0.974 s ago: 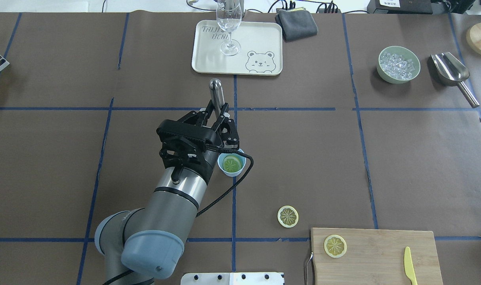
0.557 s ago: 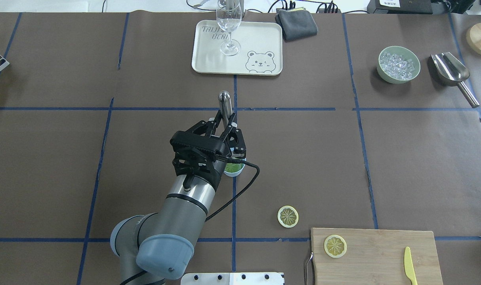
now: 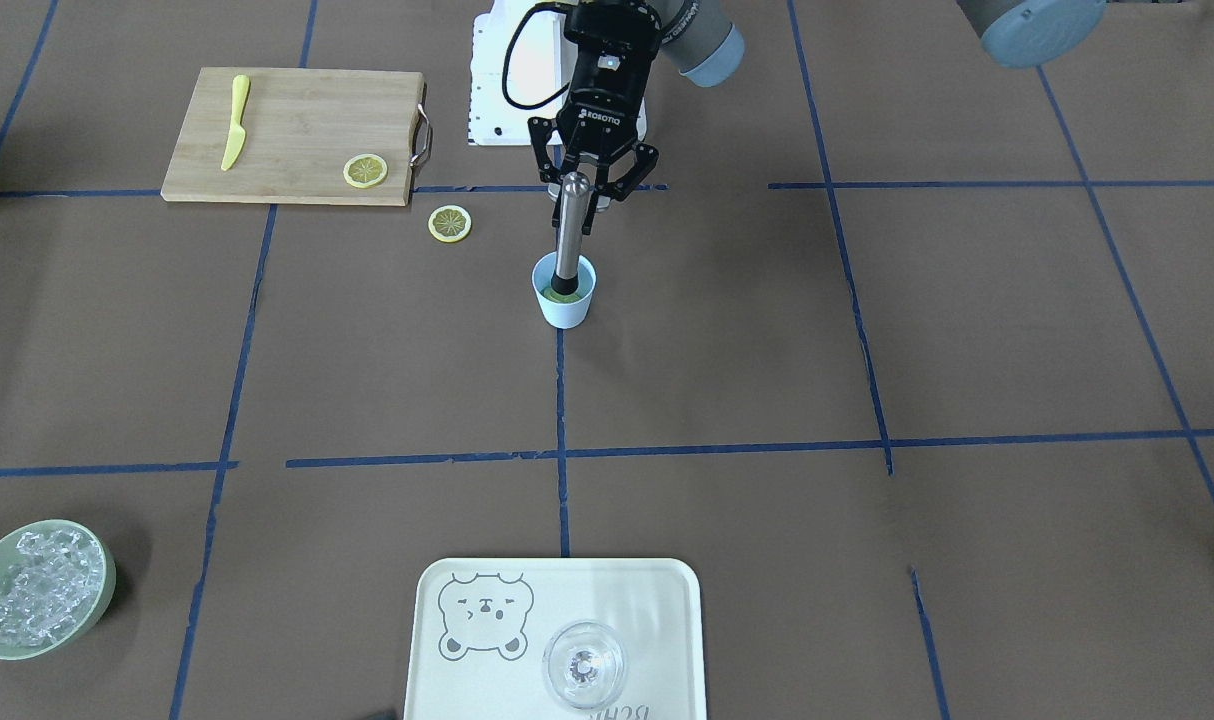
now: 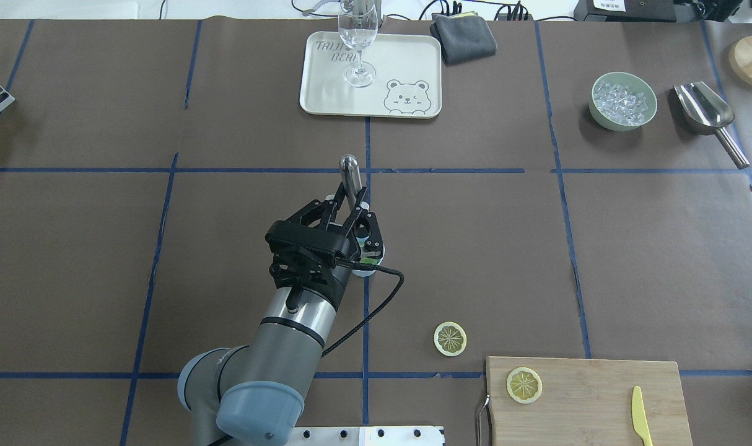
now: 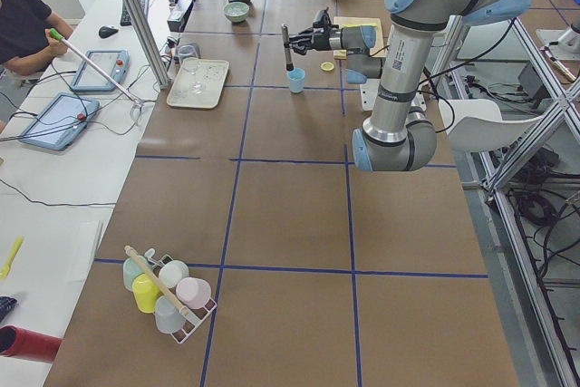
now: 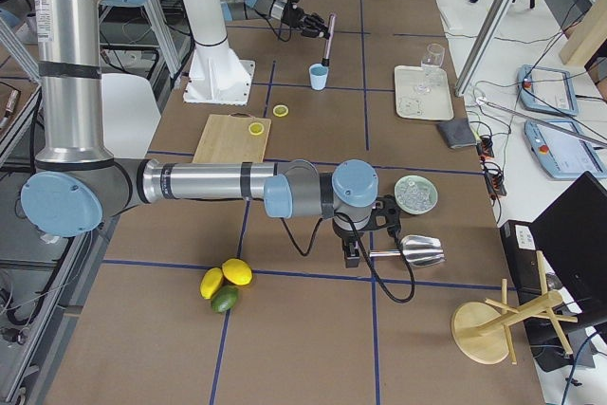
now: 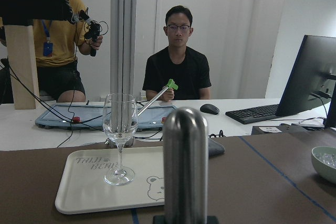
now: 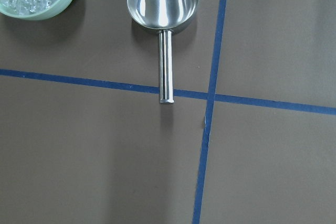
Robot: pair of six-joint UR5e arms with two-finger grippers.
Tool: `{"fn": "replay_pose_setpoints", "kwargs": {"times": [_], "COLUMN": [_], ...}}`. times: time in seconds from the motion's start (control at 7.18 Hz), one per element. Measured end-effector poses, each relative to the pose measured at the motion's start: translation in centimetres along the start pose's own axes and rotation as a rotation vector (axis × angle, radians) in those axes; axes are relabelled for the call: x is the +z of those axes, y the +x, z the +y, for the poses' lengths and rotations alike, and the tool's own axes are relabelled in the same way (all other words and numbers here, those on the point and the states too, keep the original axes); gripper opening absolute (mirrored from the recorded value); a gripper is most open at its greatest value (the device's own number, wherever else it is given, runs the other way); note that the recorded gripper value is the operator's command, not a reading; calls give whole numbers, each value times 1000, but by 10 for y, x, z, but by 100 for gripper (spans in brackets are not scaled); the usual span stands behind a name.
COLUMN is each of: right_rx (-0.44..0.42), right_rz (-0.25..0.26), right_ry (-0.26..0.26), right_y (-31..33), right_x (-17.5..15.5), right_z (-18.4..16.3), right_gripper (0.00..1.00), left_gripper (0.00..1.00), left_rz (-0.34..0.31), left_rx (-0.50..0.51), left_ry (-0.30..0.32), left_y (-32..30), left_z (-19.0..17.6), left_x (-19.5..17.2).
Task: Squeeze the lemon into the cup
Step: 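Press the muddler down onto the lemon slice inside the cup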
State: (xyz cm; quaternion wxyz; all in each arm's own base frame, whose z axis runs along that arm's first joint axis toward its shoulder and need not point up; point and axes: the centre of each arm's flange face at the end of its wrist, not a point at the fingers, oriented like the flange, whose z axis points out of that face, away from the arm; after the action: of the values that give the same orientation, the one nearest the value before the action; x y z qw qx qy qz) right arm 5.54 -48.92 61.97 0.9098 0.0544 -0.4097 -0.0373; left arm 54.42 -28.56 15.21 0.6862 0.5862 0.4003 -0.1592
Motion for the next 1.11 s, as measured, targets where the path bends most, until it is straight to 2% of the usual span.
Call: {"fn": "replay_pose_setpoints", "kwargs": {"times": [0.56,1.11], "right_rx": [0,1], "right_rz": [0,4], "right_ry": [0,-1], "right_y": [0,1], "right_x": [0,0], "right_z": [0,0], "right_gripper": [100,100], "left_gripper": [0,0], "left_rz": [-20,-9], "left_rx": [25,28], "left_ry": [6,-11], "left_y": [4,8], "left_z": [16,27], "left_x": [-7,-11]}}
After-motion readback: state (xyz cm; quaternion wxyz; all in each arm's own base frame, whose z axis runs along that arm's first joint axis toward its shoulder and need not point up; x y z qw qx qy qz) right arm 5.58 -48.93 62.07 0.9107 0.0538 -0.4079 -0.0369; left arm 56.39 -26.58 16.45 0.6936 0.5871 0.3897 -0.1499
